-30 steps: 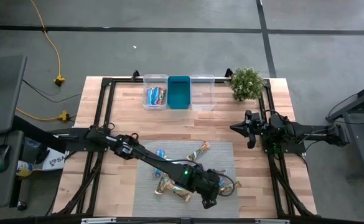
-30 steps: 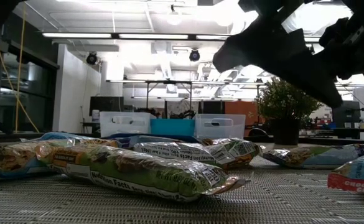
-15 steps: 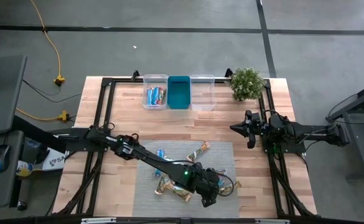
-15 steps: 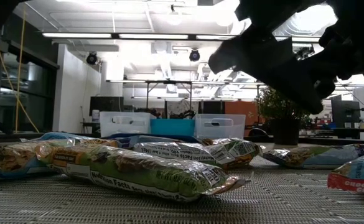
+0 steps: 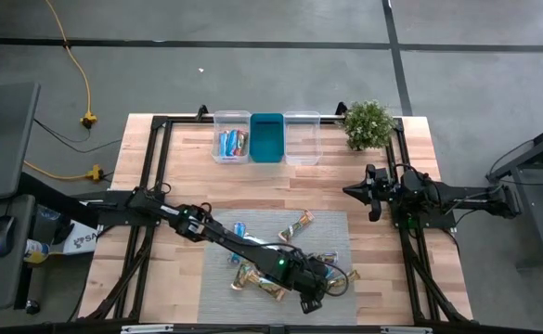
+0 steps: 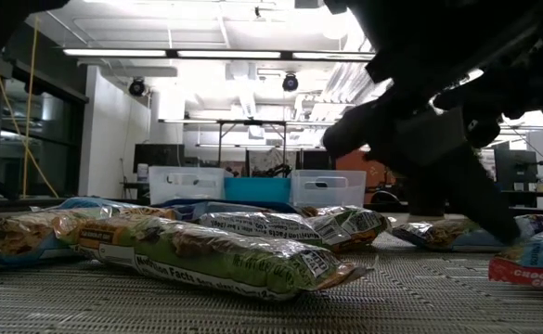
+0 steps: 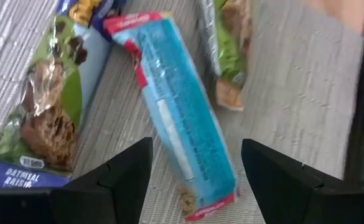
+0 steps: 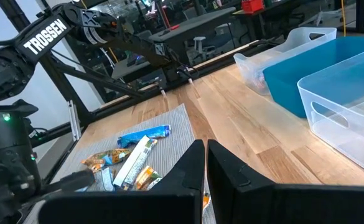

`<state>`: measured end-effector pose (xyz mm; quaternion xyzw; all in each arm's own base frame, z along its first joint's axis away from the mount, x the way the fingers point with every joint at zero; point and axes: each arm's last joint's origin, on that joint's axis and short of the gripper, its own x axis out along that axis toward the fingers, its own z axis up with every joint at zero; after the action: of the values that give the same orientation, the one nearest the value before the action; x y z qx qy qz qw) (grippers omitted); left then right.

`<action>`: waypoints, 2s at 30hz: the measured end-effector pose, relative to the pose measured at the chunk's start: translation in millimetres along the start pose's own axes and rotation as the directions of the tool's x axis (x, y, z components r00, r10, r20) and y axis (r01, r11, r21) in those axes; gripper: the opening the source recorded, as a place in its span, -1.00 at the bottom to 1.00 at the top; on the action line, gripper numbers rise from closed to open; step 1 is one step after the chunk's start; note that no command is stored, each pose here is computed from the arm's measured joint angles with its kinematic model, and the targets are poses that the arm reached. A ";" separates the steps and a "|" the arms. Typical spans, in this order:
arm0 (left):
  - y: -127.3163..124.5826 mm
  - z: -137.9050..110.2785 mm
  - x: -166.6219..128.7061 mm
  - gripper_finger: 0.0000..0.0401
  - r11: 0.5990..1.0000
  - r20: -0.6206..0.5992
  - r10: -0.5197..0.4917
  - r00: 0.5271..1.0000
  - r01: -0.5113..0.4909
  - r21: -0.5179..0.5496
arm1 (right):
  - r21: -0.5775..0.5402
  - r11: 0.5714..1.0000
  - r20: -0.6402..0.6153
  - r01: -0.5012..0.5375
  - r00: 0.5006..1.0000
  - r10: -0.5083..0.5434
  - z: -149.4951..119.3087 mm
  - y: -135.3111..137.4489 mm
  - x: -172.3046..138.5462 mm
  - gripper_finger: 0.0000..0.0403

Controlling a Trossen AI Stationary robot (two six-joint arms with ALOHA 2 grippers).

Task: Pick and place Granola Bars by type
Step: Put the red granola bar into the left transparent bin

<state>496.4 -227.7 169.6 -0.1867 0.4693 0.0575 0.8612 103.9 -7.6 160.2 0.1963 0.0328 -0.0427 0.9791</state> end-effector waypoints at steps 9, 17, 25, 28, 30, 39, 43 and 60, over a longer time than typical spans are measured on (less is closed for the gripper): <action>0.7 0.3 -0.1 0.21 1.000 0.013 0.019 1.000 -0.019 0.016 | 0.000 1.000 0.000 0.000 1.000 0.000 0.0 0.0 0.0 -1.00; 1.6 0.1 -0.1 0.21 0.999 0.010 0.028 1.000 -0.028 0.037 | 0.000 1.000 0.000 0.000 1.000 0.000 0.0 0.0 0.0 -1.00; 2.8 -4.6 12.4 0.21 0.999 0.006 0.033 0.999 -0.033 0.022 | 0.000 1.000 0.000 0.000 1.000 0.000 0.0 0.0 0.0 -1.00; 2.2 -5.4 16.5 0.21 1.000 0.010 0.023 1.000 -0.023 0.017 | 0.000 1.000 0.000 0.000 1.000 0.000 0.0 0.0 0.0 -1.00; 2.6 -6.4 19.0 0.21 1.000 0.011 0.026 1.000 -0.026 0.012 | 0.000 1.000 0.000 0.000 1.000 0.000 0.0 0.0 0.0 -1.00; 4.1 -8.5 21.7 0.06 0.999 0.001 0.041 0.999 -0.041 0.021 | 0.000 1.000 0.000 0.000 1.000 0.000 0.0 0.0 0.0 -1.00; 5.1 -8.9 22.6 -0.11 0.998 0.004 0.055 0.999 -0.055 0.034 | 0.000 1.000 0.000 -0.001 1.000 0.001 0.0 0.0 0.0 -1.00; 5.7 -7.6 20.0 -0.47 0.995 0.022 0.084 0.996 -0.085 0.049 | 0.000 1.000 0.000 0.000 1.000 0.000 0.0 0.0 0.0 -1.00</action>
<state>500.0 -226.8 147.8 -0.1447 0.4693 0.0839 0.8670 103.9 -7.6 160.2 0.1964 0.0328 -0.0426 0.9791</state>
